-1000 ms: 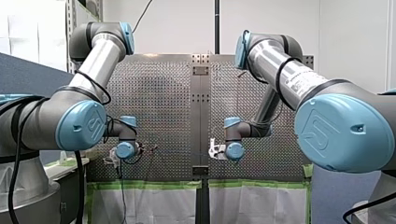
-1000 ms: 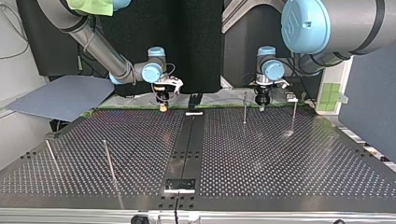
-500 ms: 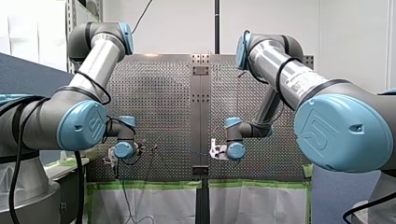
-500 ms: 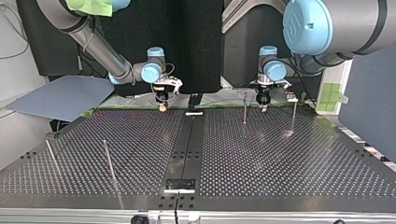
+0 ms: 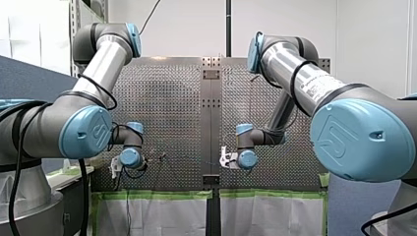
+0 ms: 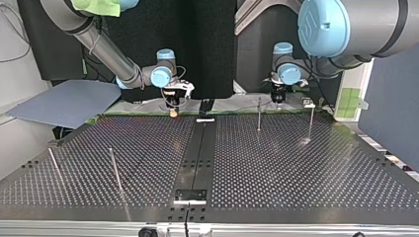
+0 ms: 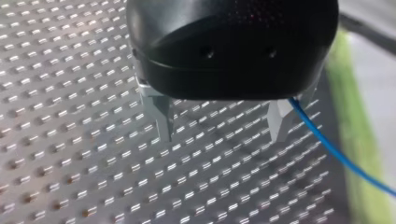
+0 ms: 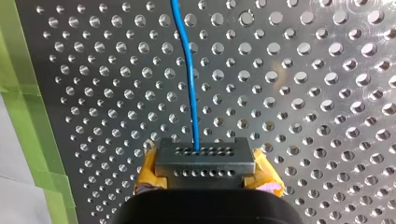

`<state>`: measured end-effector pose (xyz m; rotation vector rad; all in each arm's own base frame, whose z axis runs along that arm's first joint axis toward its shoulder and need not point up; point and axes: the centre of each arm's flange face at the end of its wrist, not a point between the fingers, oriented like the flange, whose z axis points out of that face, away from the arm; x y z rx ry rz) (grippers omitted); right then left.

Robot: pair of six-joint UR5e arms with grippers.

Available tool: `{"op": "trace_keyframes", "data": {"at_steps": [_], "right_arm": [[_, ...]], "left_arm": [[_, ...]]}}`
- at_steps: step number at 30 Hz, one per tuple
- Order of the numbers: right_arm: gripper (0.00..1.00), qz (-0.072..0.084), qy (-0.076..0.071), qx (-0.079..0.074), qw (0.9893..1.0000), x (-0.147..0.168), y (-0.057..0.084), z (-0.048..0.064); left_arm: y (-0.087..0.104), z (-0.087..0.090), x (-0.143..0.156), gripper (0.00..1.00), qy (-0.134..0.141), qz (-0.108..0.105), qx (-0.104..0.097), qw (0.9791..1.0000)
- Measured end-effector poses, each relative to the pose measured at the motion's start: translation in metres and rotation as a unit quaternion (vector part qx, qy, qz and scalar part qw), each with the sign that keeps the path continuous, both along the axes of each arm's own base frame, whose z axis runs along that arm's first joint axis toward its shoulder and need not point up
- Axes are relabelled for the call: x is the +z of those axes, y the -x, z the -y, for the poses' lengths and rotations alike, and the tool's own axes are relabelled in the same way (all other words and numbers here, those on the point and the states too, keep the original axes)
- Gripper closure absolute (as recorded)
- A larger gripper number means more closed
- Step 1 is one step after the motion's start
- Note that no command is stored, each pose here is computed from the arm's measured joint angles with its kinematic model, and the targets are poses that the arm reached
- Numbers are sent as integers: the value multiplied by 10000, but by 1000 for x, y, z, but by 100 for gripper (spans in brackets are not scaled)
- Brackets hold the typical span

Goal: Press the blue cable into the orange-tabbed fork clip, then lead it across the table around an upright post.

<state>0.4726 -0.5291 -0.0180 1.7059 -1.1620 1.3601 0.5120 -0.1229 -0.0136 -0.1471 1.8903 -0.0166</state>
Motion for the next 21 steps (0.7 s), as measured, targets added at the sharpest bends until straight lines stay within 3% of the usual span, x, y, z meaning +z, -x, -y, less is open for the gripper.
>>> {"op": "trace_keyframes", "data": {"at_steps": [4,9,12,15,21], "right_arm": [[100,-8,-10,7,10000,0,0,-1],[100,-6,-15,18,10000,0,-1,-2],[100,-9,-26,32,10000,0,-3,-3],[100,-28,-56,35,10000,-1,-3,-4],[100,-43,-80,42,10000,-1,-3,-5]], "left_arm": [[13,1,4,0,68,-105,-149,9998],[24,5,18,0,308,66,-314,9990],[34,11,27,0,503,141,-447,9976],[47,17,34,0,689,70,-574,9959],[70,26,46,0,779,-30,-856,9933]]}}
